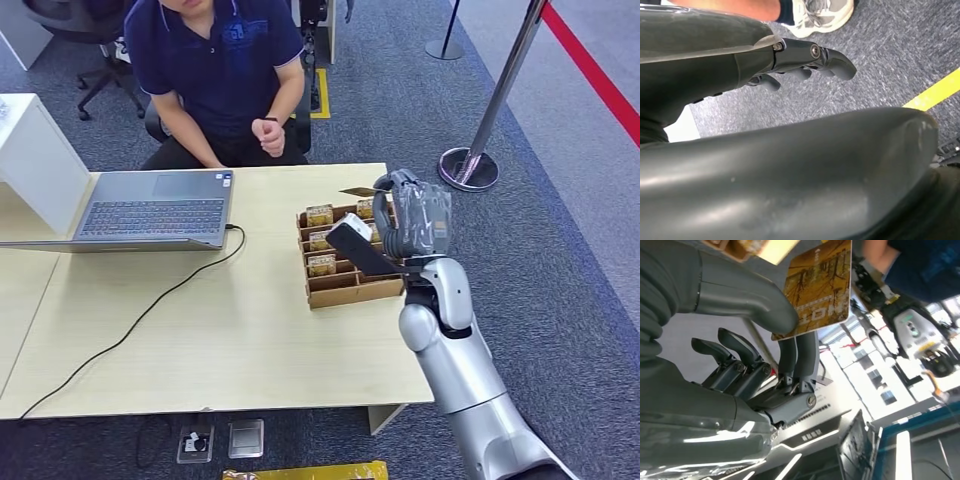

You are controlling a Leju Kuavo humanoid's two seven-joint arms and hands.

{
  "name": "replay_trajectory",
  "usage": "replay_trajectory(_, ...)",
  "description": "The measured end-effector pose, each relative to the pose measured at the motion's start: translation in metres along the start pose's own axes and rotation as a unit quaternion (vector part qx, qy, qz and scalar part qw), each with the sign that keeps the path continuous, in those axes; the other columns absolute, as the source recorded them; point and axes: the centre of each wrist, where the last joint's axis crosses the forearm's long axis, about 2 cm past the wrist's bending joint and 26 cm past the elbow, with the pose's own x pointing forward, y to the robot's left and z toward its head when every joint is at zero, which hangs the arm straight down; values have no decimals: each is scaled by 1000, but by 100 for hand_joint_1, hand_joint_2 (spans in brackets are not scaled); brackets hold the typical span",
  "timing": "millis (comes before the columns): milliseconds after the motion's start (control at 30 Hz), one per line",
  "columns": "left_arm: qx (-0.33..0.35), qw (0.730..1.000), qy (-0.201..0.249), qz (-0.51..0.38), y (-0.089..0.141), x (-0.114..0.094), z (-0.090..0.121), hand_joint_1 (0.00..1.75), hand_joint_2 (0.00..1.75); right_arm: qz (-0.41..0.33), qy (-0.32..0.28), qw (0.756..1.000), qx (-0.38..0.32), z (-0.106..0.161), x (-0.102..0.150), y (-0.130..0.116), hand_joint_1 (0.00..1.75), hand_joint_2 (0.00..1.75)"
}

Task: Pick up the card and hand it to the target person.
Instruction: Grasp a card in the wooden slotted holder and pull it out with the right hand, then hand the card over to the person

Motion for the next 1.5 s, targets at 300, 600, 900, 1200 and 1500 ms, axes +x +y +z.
replay_trajectory(300, 10, 1000, -5, -29, 12, 18, 1, 0, 0, 22, -8, 999, -41, -50, 33, 28, 175, 175)
replay_trajectory(600, 19, 999, -10, -37, 16, 24, 1, 0, 0, 68, -16, 998, 12, -71, 49, 58, 175, 175)
replay_trajectory(900, 17, 999, -5, -38, 11, 18, 1, 0, 0, 56, -13, 997, 42, -73, 56, 69, 175, 175)
replay_trajectory(1200, 15, 999, -1, -38, 8, 14, 1, 0, 0, 63, -10, 997, 41, -73, 54, 69, 44, 175)
replay_trajectory(1500, 16, 999, 0, -40, 7, 12, 1, 0, 0, -27, -8, 999, 33, -73, 52, 68, 0, 175)
